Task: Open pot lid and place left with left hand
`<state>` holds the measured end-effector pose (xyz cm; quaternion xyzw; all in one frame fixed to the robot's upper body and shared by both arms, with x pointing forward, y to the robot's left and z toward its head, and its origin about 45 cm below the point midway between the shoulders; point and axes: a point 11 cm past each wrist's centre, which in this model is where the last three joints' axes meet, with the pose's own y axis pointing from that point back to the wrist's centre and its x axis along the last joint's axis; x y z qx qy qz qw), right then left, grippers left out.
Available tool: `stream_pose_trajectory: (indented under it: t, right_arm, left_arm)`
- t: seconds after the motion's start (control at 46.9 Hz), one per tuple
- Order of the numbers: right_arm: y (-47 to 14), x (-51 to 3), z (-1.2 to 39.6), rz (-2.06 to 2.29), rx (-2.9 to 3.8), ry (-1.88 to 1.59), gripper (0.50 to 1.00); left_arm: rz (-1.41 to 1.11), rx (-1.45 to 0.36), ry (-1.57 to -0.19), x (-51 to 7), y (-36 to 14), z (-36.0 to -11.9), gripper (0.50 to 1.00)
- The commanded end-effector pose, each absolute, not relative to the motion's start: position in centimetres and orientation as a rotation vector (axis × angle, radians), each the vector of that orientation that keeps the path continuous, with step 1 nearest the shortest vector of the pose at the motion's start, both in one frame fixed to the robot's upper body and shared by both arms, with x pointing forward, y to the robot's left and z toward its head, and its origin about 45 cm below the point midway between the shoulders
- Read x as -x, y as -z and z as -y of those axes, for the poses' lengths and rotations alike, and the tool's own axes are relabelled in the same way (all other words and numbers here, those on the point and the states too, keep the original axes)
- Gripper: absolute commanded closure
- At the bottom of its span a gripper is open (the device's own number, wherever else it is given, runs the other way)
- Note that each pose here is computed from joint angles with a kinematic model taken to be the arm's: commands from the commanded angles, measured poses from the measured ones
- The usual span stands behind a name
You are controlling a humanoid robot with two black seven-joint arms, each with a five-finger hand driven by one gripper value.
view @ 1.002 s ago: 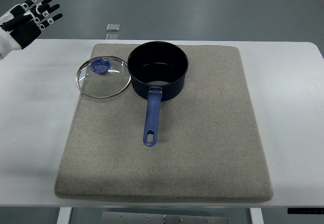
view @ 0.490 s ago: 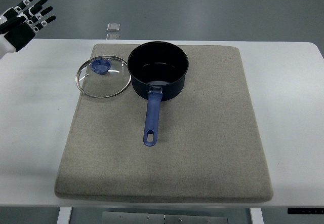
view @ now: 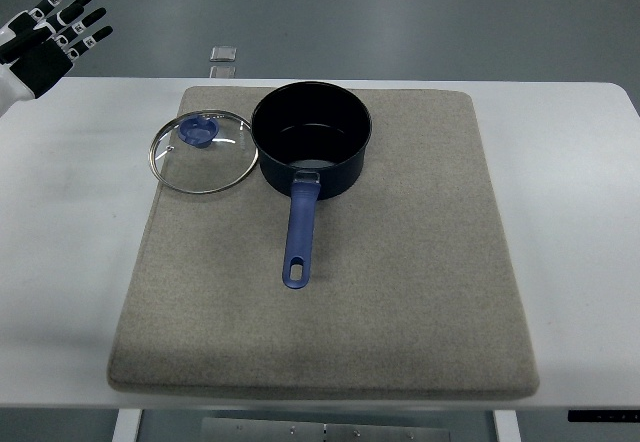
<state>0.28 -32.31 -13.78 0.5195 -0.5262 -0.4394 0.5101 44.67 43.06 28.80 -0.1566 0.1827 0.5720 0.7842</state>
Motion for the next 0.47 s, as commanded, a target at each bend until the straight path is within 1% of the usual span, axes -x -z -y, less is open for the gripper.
stream_pose_trajectory:
  t: [0.0,0.107,0.341,0.448]
  right_arm:
    - [13.8,-0.3,32.3,1.268,-1.250,1.060,0.583]
    - [13.8,-0.3,32.2,1.266,-1.253,1.061,0.583]
    - [13.8,-0.2,32.3,1.277,-1.248,1.065,0.583]
    - [13.8,-0.2,32.3,1.275,-1.247,1.062,0.583]
  left_arm:
    - [-0.397,0.339,-1.229,-44.8,-28.8,-42.8,0.508]
    - [-0.430,0.313,-1.212,-45.0,-28.1,-42.0,0.508]
    - [-0.508,0.300,-1.151,-45.4,-26.4,-38.9,0.508]
    - [-0.518,0.299,-1.145,-45.4,-26.1,-38.6,0.508]
